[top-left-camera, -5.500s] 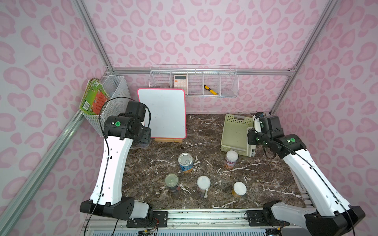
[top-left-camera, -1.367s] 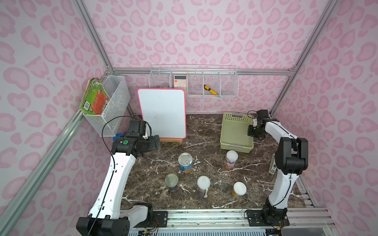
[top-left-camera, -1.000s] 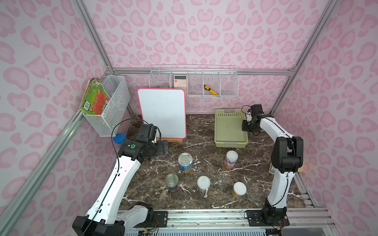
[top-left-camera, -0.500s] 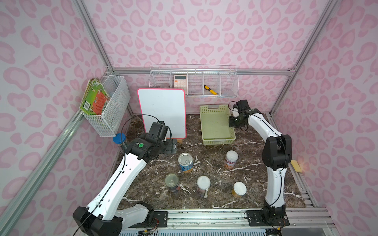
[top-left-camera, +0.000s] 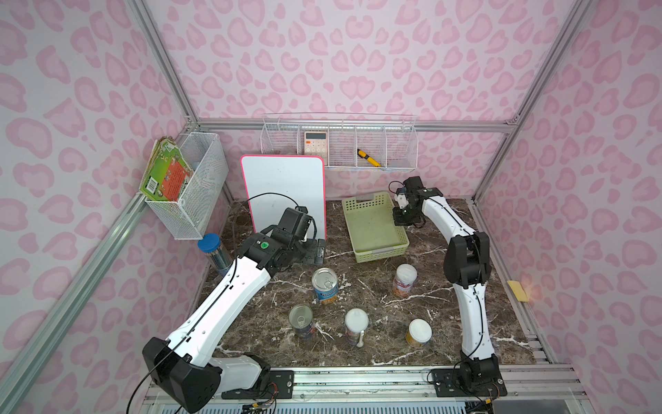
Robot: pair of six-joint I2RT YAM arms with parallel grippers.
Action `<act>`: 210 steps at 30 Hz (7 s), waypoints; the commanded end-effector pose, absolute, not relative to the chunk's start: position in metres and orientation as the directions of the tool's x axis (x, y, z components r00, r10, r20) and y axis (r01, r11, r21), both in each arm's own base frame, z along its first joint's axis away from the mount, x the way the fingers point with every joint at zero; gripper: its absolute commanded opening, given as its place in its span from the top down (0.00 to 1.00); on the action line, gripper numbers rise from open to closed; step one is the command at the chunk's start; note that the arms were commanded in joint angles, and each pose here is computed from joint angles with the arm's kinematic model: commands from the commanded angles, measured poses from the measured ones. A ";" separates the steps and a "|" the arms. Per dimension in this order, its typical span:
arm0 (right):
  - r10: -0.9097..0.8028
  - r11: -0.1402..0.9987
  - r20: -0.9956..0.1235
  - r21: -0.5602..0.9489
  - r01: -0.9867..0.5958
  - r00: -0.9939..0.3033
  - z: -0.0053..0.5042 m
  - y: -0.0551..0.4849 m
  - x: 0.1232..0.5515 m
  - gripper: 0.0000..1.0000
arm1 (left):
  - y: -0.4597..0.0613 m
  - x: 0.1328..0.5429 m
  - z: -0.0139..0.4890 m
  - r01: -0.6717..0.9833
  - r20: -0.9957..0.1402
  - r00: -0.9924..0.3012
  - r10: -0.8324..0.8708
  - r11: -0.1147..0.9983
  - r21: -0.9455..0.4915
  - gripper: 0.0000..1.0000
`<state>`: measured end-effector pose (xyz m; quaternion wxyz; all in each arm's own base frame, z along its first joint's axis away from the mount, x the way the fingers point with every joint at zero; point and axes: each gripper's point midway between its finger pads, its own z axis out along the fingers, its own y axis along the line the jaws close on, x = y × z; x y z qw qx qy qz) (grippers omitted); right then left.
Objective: Put the canned food in the basket
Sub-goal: Place the basket at the center of the board, then adjust the basket at the center of the board, then pick up the canned food from the center of the board.
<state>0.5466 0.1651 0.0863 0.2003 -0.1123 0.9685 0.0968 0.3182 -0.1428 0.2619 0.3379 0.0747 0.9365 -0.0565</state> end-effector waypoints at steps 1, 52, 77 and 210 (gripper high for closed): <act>-0.247 0.956 -0.431 0.038 -0.291 -0.868 0.091 0.152 0.553 1.00 | -0.152 0.325 0.267 0.218 -0.659 -0.741 0.129 0.974 -0.055 0.01; 0.300 0.921 -0.424 0.363 0.143 -0.855 0.114 0.136 0.435 0.54 | -0.293 0.491 0.207 0.727 -0.656 -0.460 0.599 0.677 0.109 0.33; -0.180 0.982 -0.455 -0.035 -0.184 -0.872 0.092 0.100 0.493 1.00 | -0.305 0.511 0.177 0.694 -0.585 -0.466 0.664 0.685 0.224 0.31; -0.190 0.956 -0.371 0.141 -0.257 -0.909 0.151 0.180 0.346 0.20 | -0.231 0.347 0.273 0.518 -0.716 -0.612 0.336 0.854 -0.042 0.05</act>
